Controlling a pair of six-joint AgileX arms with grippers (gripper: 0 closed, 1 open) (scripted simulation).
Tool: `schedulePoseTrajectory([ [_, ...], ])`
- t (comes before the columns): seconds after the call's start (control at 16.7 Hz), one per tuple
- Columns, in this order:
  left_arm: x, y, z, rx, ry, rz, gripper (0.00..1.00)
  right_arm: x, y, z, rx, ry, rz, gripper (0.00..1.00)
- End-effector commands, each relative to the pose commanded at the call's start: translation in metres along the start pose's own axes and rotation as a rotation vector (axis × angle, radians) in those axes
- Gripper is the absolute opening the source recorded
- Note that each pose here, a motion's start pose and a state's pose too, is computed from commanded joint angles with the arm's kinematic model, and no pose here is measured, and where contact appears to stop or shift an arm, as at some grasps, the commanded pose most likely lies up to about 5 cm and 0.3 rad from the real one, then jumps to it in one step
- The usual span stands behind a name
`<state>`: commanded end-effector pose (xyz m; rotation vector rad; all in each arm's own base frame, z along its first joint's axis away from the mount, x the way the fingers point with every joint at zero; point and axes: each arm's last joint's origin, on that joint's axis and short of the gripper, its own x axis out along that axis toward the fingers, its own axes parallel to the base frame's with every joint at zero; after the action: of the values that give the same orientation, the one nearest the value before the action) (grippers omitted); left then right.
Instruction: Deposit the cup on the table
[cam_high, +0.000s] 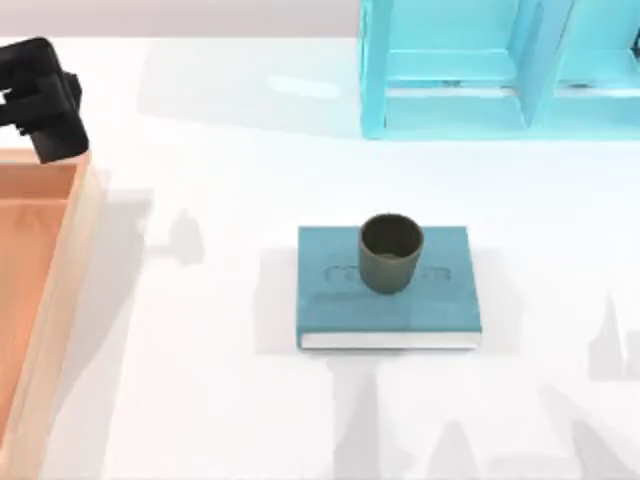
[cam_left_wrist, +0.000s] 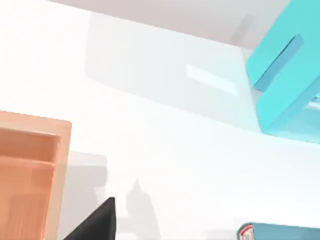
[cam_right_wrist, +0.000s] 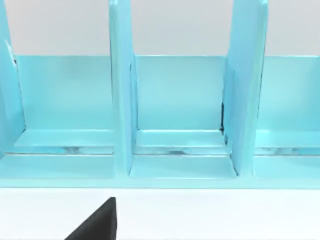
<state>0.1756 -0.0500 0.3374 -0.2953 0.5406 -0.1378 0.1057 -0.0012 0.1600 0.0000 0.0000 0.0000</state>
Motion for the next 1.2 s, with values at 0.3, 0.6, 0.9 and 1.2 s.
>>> schedulePoseTrajectory([
  [0.3,0.064,-0.072,0.053,-0.036,0.335,0.073,1.00,0.000,0.000,0.000,0.000,0.000,0.000,1.00],
  [0.6,0.142,-0.159,0.044,0.016,0.609,0.184,1.00,0.000,0.000,0.000,0.000,0.000,0.000,1.00],
  [0.9,0.190,-0.231,-0.008,0.101,0.762,0.264,1.00,0.000,0.000,0.000,0.000,0.000,0.000,1.00],
  [1.2,0.204,-0.267,-0.052,0.159,0.817,0.291,1.00,0.000,0.000,0.000,0.000,0.000,0.000,1.00],
])
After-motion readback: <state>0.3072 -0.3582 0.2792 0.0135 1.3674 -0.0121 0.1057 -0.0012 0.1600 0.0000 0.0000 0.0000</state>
